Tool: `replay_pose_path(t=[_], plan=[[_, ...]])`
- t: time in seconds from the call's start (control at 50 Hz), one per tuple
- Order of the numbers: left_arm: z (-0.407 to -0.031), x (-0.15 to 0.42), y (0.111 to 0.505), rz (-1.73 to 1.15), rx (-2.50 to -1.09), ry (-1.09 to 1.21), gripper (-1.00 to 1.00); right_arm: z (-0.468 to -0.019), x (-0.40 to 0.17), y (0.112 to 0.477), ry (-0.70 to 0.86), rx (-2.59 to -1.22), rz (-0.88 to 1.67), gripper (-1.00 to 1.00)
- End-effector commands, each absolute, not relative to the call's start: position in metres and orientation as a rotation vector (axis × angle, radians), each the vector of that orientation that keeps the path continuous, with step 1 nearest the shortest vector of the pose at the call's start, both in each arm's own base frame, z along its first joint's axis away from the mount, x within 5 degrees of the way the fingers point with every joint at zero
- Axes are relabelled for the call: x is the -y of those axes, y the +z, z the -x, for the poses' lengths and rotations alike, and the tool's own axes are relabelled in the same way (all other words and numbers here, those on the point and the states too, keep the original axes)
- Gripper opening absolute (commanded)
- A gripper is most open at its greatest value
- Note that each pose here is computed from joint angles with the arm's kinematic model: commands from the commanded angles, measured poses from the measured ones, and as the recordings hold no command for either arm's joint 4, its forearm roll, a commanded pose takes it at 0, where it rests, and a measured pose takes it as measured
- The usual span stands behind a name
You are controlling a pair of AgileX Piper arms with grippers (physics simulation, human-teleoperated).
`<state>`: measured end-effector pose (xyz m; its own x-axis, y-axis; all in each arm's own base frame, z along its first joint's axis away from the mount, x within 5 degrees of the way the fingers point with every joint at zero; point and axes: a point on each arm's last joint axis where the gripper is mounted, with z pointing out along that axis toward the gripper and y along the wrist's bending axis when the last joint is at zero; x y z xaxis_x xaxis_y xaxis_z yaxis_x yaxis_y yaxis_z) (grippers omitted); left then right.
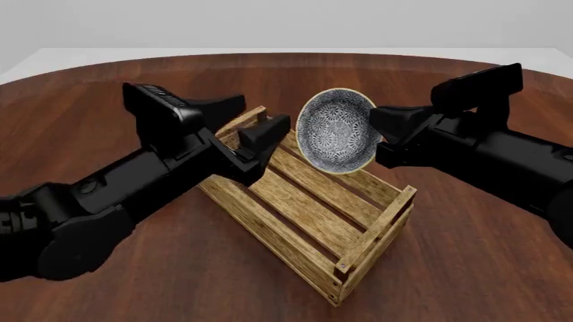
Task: Stack the right bowl on the left bowl and place them in the tray.
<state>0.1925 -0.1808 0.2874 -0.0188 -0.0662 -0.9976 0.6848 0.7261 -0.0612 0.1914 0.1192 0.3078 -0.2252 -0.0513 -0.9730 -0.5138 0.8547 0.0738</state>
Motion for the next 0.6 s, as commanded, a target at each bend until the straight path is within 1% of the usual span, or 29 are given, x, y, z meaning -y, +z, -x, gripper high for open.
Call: replay_pose_path(t=[0.02, 0.6], plan=[[-0.201, 0.193, 0.282, -0.541, -1.503, -0.659, 1.00, -0.193, -0.120, 0.310, 0.465, -1.759, 0.417, -1.00], [-0.215, 0.219, 0.268, -0.567, -1.542, -0.680, 1.00, -0.191, -0.121, 0.309, 0.470, -1.760, 0.420, -1.00]])
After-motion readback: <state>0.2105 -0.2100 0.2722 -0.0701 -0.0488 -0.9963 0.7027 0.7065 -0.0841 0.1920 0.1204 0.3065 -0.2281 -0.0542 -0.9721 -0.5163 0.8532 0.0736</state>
